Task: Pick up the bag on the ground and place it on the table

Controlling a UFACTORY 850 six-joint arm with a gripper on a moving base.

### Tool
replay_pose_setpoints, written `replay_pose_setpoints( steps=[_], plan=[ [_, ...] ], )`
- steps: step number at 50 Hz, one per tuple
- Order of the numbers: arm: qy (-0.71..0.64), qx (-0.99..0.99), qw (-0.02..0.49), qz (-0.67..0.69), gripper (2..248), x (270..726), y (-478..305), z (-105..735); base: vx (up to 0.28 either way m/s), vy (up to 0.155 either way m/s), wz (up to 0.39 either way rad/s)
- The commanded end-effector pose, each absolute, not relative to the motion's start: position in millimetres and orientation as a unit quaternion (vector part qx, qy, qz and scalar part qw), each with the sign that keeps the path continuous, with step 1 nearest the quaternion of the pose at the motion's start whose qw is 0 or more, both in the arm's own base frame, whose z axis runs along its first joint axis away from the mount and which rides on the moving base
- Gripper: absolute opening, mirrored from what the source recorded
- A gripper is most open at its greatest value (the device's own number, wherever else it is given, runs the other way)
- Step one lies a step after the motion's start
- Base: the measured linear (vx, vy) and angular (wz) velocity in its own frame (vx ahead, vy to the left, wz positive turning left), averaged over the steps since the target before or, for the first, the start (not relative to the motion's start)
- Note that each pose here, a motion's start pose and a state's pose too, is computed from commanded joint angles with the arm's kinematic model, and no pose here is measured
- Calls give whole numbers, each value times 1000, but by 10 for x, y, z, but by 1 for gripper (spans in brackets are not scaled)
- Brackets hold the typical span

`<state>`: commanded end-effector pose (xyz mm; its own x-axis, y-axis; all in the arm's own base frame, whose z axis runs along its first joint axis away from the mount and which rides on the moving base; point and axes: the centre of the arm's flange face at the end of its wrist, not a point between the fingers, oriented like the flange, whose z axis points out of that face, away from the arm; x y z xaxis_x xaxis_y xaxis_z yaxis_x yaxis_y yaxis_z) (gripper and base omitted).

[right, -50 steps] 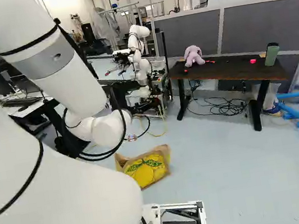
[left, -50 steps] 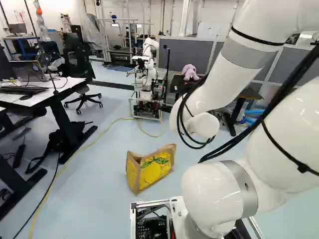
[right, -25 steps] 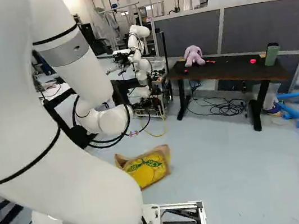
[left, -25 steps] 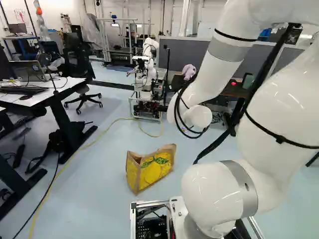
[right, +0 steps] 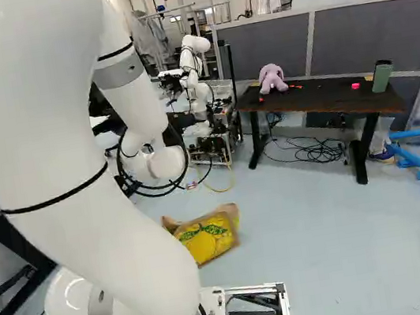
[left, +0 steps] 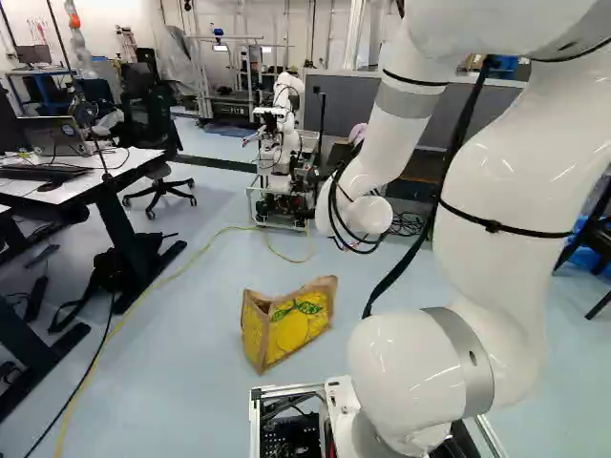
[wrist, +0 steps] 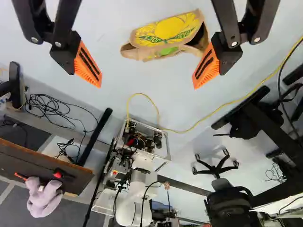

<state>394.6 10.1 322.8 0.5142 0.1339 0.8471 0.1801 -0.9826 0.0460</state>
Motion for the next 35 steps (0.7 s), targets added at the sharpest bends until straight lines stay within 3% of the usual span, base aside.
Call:
replay_pose_setpoints(
  steps=[35],
  plan=[
    [-140, -902, 36, -407, 247, 4447, 266, 2722, 0, 0, 0]
  ],
)
